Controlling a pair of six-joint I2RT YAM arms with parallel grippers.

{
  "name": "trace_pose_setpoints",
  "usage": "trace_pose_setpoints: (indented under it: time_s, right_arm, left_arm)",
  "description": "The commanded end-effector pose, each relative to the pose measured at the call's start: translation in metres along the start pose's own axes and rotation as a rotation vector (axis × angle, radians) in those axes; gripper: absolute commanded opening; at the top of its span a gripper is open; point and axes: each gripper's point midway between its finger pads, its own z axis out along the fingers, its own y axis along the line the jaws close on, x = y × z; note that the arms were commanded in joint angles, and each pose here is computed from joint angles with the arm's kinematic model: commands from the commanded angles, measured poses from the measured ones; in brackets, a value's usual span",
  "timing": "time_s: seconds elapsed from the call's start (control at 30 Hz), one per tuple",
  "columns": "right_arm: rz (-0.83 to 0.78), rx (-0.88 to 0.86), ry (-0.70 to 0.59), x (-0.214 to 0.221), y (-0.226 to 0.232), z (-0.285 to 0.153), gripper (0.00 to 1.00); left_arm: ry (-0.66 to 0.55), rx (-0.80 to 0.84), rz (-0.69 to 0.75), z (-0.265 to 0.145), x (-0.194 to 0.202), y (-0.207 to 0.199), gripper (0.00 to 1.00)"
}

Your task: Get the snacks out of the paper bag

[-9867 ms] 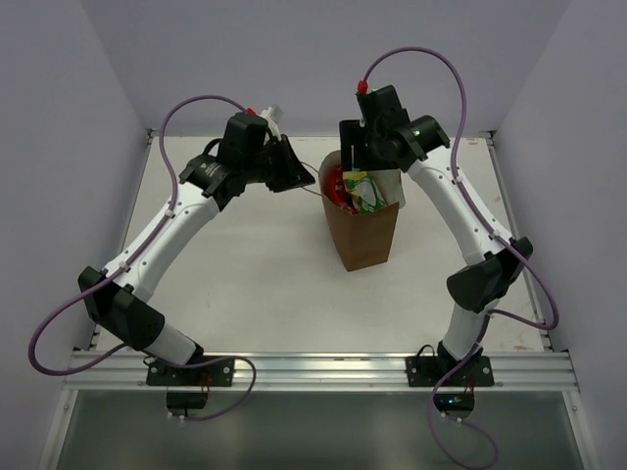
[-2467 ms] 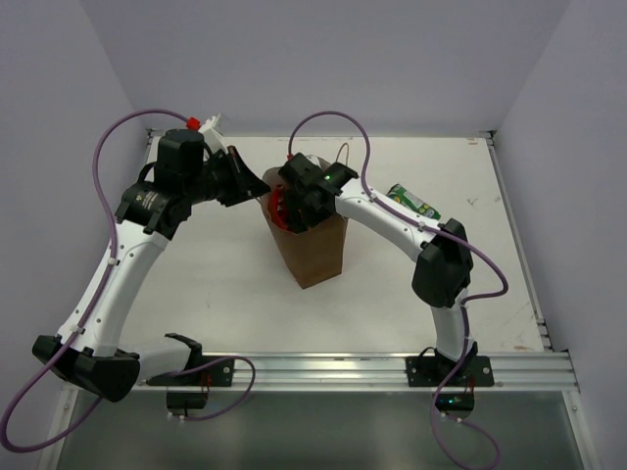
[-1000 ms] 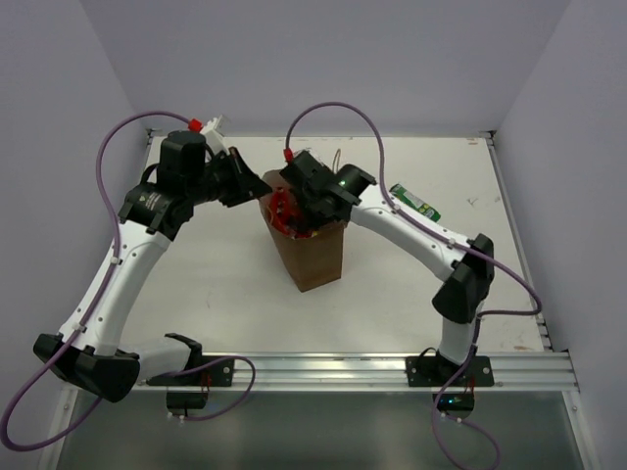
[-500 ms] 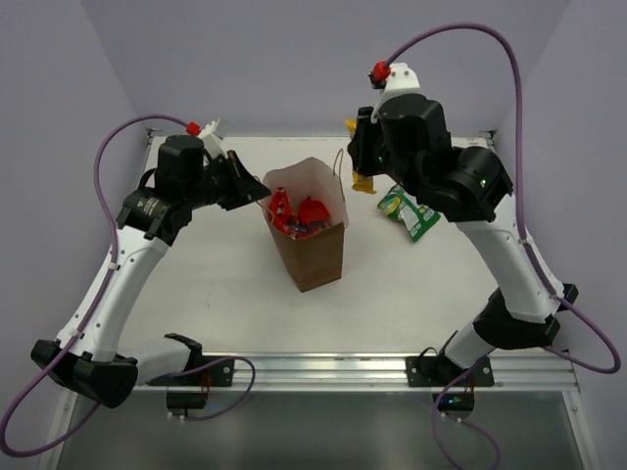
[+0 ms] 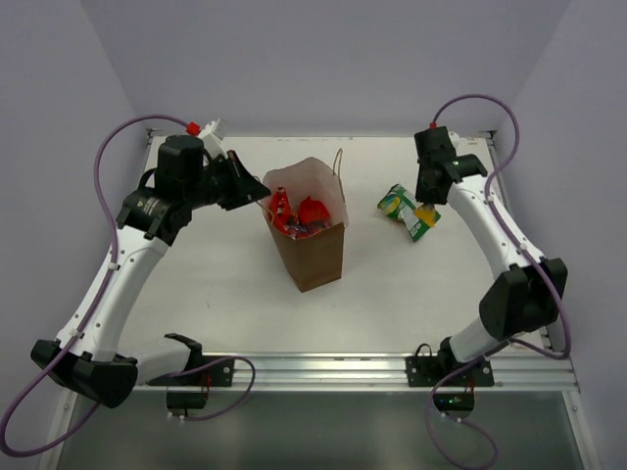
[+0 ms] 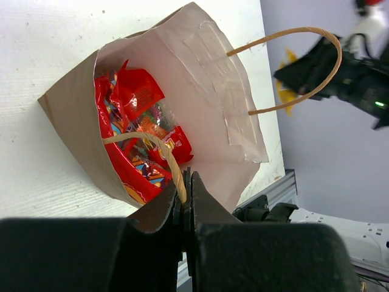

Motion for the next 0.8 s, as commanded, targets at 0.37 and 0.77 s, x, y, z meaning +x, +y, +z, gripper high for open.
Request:
trace_pose_setpoints:
  time_s: [0.37, 0.77]
  right_arm:
    - [0.086, 0.049, 0.235, 0.037, 0.008, 0.14, 0.22]
    - [0.088, 0.007, 0.155, 0.015, 0.011, 0.096, 0.74]
  left_arm:
    - [0.015, 0.025, 0.016, -0.003, 0.003, -0.005, 0.02]
    - [0.009, 0.025, 0.017, -0.013, -0.001, -0.012, 0.02]
